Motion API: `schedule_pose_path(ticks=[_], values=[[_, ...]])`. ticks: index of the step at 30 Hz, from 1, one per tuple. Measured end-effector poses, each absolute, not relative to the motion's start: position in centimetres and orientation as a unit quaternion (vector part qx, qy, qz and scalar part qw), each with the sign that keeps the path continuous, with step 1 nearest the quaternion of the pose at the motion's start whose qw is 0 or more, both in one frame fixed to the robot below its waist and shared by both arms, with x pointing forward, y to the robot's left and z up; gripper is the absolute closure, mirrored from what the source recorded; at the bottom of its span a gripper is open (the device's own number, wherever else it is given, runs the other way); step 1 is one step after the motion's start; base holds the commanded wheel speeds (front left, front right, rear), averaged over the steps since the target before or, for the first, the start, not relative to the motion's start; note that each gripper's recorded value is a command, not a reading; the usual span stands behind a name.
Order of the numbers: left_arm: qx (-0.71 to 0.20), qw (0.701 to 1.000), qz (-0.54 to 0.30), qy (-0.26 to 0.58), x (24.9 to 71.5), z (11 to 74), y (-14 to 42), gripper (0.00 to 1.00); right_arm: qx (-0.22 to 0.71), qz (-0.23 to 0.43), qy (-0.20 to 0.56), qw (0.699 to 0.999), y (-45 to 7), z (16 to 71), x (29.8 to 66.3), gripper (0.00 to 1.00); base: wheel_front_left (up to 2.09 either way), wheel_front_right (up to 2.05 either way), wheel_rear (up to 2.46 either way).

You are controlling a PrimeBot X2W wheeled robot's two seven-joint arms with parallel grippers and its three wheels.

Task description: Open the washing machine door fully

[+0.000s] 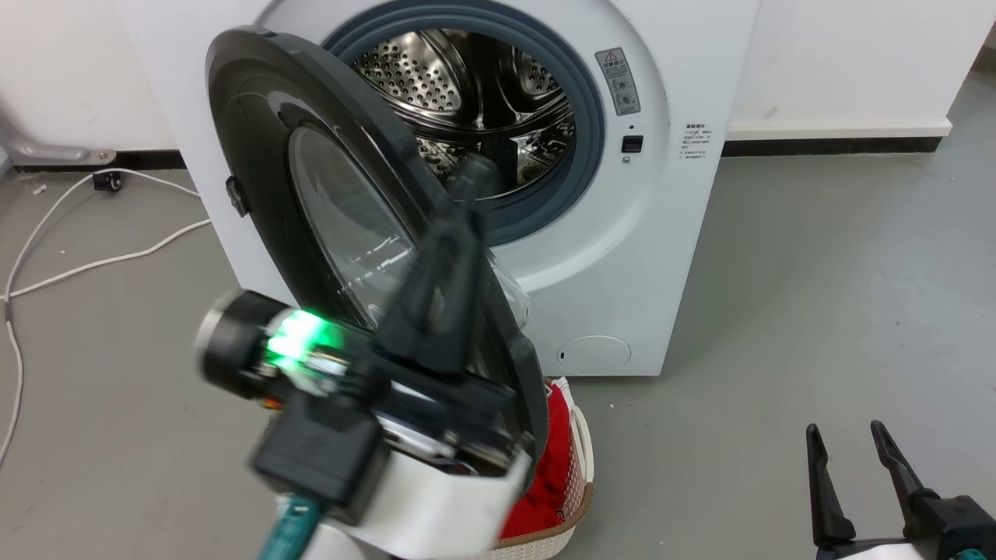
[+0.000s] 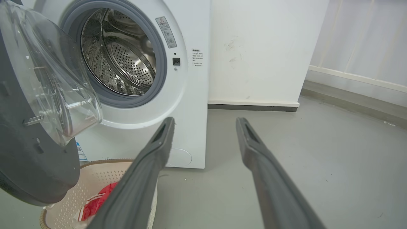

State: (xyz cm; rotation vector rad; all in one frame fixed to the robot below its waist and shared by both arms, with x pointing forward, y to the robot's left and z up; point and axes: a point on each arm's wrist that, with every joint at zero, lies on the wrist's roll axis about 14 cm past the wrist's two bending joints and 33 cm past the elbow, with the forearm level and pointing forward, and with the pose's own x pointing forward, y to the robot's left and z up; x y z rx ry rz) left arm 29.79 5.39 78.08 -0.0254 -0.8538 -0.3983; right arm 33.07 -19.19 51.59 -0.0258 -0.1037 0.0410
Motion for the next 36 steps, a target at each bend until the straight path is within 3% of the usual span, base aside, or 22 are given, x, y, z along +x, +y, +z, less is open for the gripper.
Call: schedule_pose_path(ticks=[10, 19, 27, 36], values=[[-0.028, 0.92, -0.328, -0.21, 29.9, 68.3, -2.0, 1.0, -0.012, 0.026, -0.041, 0.999, -18.8, 51.1, 33.3, 0.0, 0.0, 0.0, 0.0], [-0.009, 0.931, -0.364, -0.017, 29.6, 56.4, -4.1, 1.0, -0.01, 0.031, -0.026, 0.999, -18.5, 50.3, 33.6, 0.0, 0.0, 0.0, 0.0], [-0.016, 0.947, -0.319, 0.033, 31.1, 51.9, -2.6, 1.0, -0.009, 0.03, -0.017, 0.999, -18.5, 49.8, 34.1, 0.0, 0.0, 0.0, 0.0], [-0.02, 0.961, -0.274, 0.034, 33.6, 50.7, -0.9, 1.0, -0.005, 0.025, -0.004, 1.0, -18.8, 48.9, 34.1, 0.0, 0.0, 0.0, 0.0]])
